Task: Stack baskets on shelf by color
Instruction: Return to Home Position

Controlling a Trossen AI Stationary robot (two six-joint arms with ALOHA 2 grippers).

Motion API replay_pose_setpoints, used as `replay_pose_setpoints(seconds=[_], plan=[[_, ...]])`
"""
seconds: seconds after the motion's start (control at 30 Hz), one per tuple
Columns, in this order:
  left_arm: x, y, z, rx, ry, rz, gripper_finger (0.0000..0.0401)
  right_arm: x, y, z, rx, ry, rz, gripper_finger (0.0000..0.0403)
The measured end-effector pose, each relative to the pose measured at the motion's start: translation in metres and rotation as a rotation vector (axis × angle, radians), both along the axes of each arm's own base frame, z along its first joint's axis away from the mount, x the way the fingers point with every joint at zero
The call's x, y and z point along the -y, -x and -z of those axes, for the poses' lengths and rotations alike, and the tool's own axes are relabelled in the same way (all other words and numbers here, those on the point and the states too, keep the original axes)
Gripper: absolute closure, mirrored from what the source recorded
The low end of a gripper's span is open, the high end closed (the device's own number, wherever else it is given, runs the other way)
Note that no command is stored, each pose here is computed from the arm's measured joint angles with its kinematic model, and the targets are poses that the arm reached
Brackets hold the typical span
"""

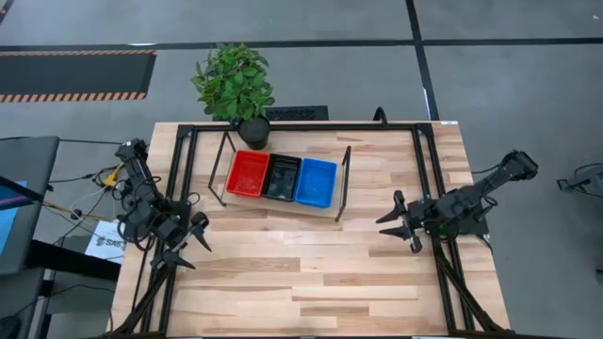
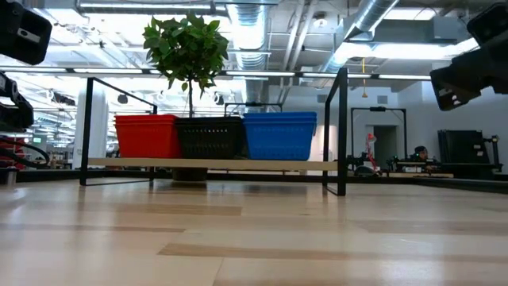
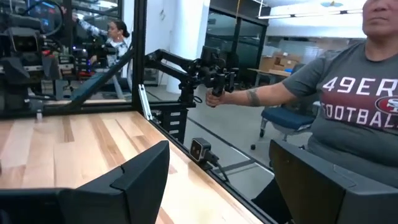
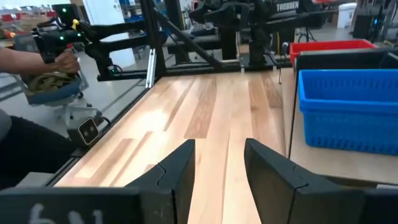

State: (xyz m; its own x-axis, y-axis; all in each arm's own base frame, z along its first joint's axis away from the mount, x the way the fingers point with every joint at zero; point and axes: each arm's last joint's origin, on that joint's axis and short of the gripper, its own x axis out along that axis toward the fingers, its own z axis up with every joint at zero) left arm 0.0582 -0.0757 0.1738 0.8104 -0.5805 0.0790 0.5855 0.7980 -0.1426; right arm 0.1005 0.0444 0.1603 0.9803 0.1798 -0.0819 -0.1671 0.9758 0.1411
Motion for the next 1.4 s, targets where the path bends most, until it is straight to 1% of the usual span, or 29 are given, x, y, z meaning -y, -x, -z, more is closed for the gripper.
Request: replay_pose_setpoints(seconds=[0.2,0.27,0.33,0.4,0.5,0.57,0.6,0.67,0.7,0.77,0.83,0.9,1.0,1.17,1.27,1.4], plan=[[0.0,0.0,0.0,0.028,-0.04,-0.004,0.0136,0.0,0.0,0.004,-0.043,-0.024,0.004,0.0244],[0.0,0.0,0.0,0.035,-0.051,-0.015,0.0136,0.0,0.0,0.001,-0.015,-0.038,0.004,0.0245],[0.0,0.0,0.0,0.033,-0.048,-0.02,0.0136,0.0,0.0,-0.007,0.06,-0.074,0.006,0.0245],[-0.001,-0.001,0.0,0.012,-0.018,-0.05,0.0136,0.003,0.001,-0.016,0.114,-0.094,0.018,0.0244],[-0.004,-0.002,0.0,-0.043,0.071,-0.147,0.0136,0.009,0.007,-0.031,0.193,-0.085,0.048,0.0241],[-0.005,-0.003,0.0,-0.065,0.079,-0.188,0.0136,0.014,0.013,-0.039,0.225,-0.08,0.068,0.0241],[-0.005,-0.003,-0.001,-0.075,0.074,-0.19,0.0136,0.016,0.016,-0.041,0.237,-0.082,0.077,0.0242],[-0.006,-0.002,-0.001,-0.083,0.08,-0.194,0.0136,0.017,0.016,-0.04,0.213,-0.065,0.096,0.0243],[-0.006,-0.002,-0.001,-0.085,0.084,-0.192,0.0136,0.017,0.016,-0.038,0.194,-0.052,0.097,0.0245],[-0.006,-0.002,-0.001,-0.096,0.09,-0.19,0.0136,0.017,0.016,-0.038,0.186,-0.06,0.102,0.0246],[-0.005,-0.002,-0.001,-0.097,0.087,-0.159,0.0136,0.015,0.012,-0.023,0.144,-0.046,0.102,0.0247],[-0.005,-0.002,-0.001,-0.099,0.087,-0.139,0.0136,0.014,0.01,-0.013,0.153,-0.029,0.099,0.0246],[-0.004,-0.001,-0.001,-0.104,0.088,-0.094,0.0136,0.013,0.008,-0.011,0.132,0.002,0.096,0.0244],[-0.003,0.0,-0.001,-0.11,0.091,-0.051,0.0136,0.015,0.007,-0.01,0.131,0.049,0.138,0.0244],[-0.002,0.0,-0.001,-0.112,0.085,-0.031,0.0136,0.015,0.007,-0.01,0.122,0.021,0.145,0.0246],[0.0,0.001,-0.001,-0.12,0.087,0.034,0.0136,0.016,0.007,-0.01,0.117,-0.023,0.147,0.0247]])
